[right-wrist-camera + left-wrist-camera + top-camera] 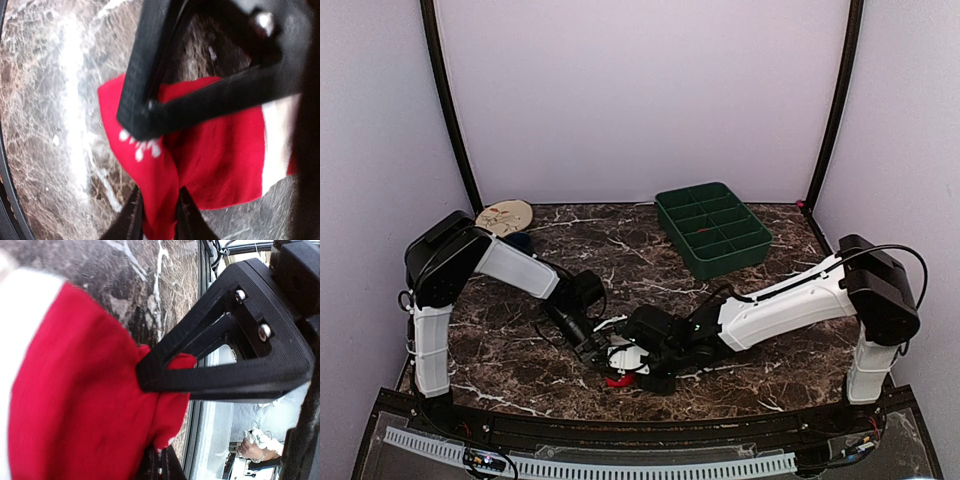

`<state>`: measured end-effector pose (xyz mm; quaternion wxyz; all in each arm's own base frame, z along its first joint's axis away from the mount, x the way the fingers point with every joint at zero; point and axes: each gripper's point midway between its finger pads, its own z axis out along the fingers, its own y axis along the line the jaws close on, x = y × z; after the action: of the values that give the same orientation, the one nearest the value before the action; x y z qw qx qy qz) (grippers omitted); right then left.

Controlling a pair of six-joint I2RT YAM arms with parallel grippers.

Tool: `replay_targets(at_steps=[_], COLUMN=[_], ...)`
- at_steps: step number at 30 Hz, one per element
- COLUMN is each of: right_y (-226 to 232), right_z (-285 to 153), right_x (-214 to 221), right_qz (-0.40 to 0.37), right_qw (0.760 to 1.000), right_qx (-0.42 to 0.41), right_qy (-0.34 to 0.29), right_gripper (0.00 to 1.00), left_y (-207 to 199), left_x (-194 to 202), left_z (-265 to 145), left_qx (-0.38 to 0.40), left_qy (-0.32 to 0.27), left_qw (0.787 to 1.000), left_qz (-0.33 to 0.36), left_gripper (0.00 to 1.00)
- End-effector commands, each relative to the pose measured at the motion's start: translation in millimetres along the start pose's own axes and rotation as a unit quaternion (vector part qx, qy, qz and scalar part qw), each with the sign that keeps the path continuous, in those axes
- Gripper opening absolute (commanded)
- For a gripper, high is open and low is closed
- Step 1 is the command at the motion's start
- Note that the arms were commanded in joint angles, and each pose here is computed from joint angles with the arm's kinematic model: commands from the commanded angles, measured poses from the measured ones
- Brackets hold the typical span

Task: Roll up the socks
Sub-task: Roll the sock at the center of the board.

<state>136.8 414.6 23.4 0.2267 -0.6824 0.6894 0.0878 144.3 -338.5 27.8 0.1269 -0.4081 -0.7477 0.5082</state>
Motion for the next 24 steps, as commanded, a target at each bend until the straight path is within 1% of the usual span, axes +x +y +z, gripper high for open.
replay_targets(at_steps=[1,3,7,15,24], right_y=[-1,-1,-2,-2,-6], right_z=[-9,-10,-12,-15,-18], right_x=[7,7,5,1,-5], right_qz=[0.015,0.017,0.017,0.016,0.013], right_qw=[1.000,1.000,1.000,1.000,1.000], right_qx=[0.003,0.003,0.005,0.004,0.010], right_qy=[0.003,0.001,-0.003,-0.011,-0.017], right_gripper=[0.22,0.25,0.26,0.25,0.27], left_y=[1,1,1,2,2], left_x=[-7,-7,-6,-5,-6], left_z=[-9,-9,-9,-8,-7], left_qx=[-0.007,-0.007,-0.005,-0.003,0.000], left_qy=[-0.010,-0.011,-0.011,-0.011,-0.011], left_qw=[1.000,1.000,1.000,1.000,1.000], left_qz=[0.000,-0.003,-0.005,-0.008,-0.009], left_gripper=[0.01,0.01,0.01,0.01,0.01])
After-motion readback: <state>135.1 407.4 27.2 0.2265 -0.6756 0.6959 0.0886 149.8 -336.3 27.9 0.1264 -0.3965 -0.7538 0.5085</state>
